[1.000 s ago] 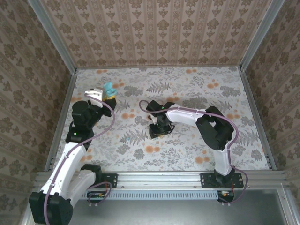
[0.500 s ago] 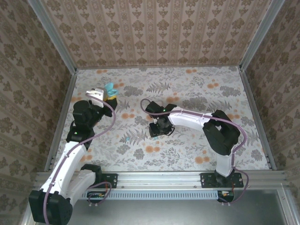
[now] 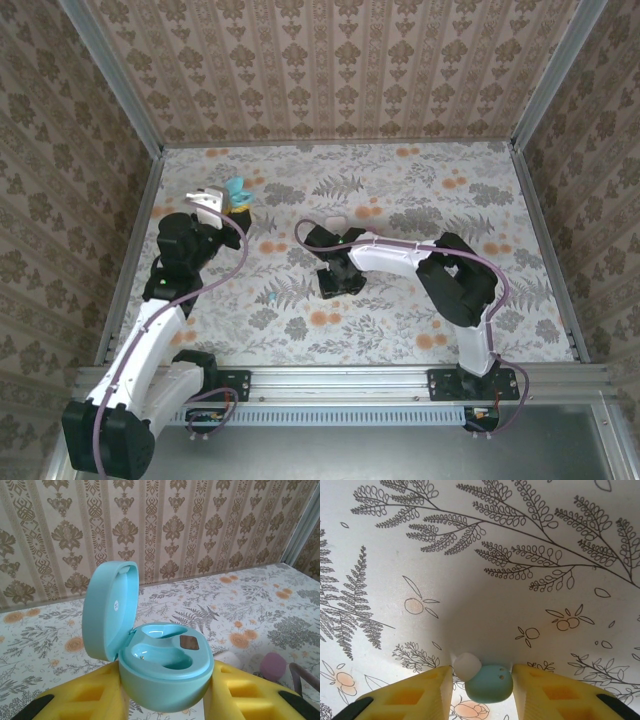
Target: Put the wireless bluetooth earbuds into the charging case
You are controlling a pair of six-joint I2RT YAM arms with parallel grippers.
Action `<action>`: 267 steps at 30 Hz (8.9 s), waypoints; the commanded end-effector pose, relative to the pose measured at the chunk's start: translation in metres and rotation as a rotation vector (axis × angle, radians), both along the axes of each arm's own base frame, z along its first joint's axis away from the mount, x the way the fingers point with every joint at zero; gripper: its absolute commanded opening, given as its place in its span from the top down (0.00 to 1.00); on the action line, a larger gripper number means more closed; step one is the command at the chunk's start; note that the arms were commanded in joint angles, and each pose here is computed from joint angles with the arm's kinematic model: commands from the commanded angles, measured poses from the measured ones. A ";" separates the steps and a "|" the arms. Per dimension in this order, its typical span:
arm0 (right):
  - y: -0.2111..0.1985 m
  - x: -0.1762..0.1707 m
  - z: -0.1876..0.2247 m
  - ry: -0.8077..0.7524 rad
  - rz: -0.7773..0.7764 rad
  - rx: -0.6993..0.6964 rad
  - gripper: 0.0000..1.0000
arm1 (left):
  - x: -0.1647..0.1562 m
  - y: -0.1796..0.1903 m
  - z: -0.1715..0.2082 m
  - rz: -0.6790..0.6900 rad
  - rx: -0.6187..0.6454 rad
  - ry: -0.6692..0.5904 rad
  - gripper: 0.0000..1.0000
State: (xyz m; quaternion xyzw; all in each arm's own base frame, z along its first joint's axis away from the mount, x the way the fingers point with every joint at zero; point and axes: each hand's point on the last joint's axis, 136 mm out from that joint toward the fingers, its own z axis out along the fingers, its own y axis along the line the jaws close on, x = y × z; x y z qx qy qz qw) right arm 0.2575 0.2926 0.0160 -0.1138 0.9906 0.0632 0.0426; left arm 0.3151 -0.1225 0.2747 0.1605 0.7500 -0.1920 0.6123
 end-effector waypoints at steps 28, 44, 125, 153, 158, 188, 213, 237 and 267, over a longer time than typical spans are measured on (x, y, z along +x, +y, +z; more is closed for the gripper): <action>-0.050 0.002 0.020 0.009 -0.599 0.324 0.57 | 0.006 -0.015 0.015 -0.060 -0.025 -0.039 0.62; -0.053 -0.001 -0.004 0.042 -0.659 0.305 0.65 | 0.006 -0.014 0.012 -0.051 -0.019 -0.031 0.62; -0.075 0.041 0.181 -0.314 -0.201 0.170 0.76 | -0.020 -0.137 -0.041 -0.538 0.124 0.052 0.63; -0.037 0.061 0.238 -0.458 -0.139 0.247 0.76 | -0.055 -0.184 -0.029 -0.768 0.128 -0.098 0.63; -0.037 0.066 0.230 -0.455 -0.143 0.203 0.76 | -0.058 -0.186 -0.026 -0.780 0.123 -0.108 0.63; -0.016 0.058 0.223 -0.428 -0.082 0.252 0.72 | -0.055 -0.185 -0.018 -0.752 0.101 -0.131 0.63; -0.017 0.053 0.236 -0.408 -0.148 0.484 0.71 | -0.052 -0.183 -0.010 -0.737 0.072 -0.153 0.63; -0.017 0.053 0.245 -0.413 -0.099 0.543 0.71 | -0.053 -0.183 -0.003 -0.740 0.049 -0.169 0.63; -0.025 0.046 0.259 -0.446 -0.026 0.563 0.65 | -0.052 -0.178 0.009 -0.730 0.000 -0.205 0.63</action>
